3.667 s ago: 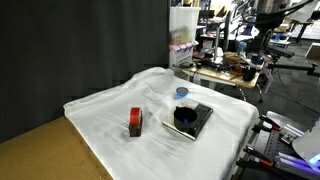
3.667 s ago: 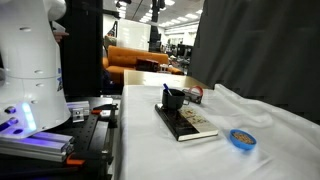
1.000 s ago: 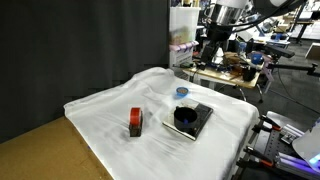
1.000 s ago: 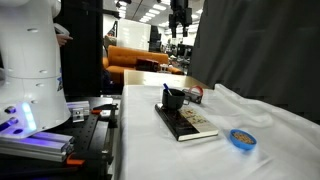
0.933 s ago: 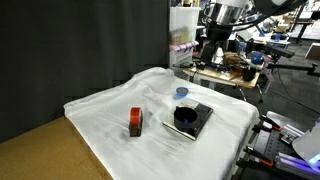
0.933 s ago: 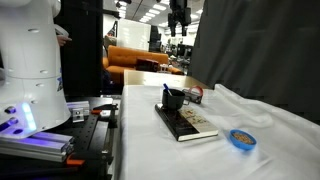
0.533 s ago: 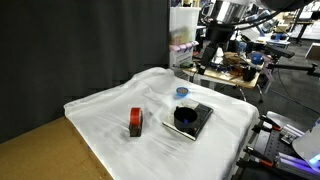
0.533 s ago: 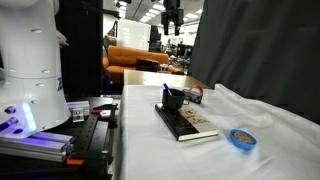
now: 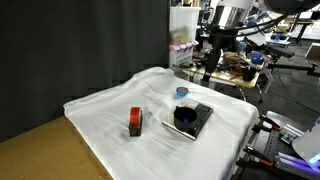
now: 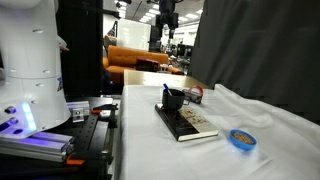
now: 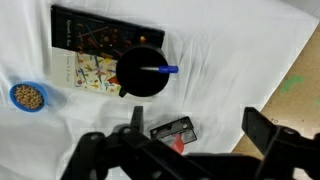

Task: Remove the blue marker from the black mug and put it on the left side of the table

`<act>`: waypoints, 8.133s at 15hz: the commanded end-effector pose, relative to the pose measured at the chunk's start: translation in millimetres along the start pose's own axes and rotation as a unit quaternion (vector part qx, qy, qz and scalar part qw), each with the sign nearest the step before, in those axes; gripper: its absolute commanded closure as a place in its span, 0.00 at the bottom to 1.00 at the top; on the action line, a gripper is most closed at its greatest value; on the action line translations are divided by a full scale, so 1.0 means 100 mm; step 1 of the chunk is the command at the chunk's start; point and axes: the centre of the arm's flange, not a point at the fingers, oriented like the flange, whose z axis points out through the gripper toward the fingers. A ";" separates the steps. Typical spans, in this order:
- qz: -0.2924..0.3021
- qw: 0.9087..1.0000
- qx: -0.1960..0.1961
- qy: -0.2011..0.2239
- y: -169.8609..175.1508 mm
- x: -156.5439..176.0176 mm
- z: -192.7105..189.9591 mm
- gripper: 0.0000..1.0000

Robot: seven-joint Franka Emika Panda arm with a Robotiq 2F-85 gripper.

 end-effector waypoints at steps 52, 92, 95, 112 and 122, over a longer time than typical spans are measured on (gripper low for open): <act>0.063 0.996 -0.058 -0.010 -0.11 0.03 0.29 0.00; 0.106 0.990 -0.076 -0.053 -0.25 0.09 0.93 0.00; 0.117 0.988 -0.079 -0.063 -0.25 0.16 1.09 0.00; 0.160 0.960 -0.187 -0.135 -0.37 0.46 1.31 0.00; 0.179 0.949 -0.201 -0.164 -0.46 0.51 1.33 0.00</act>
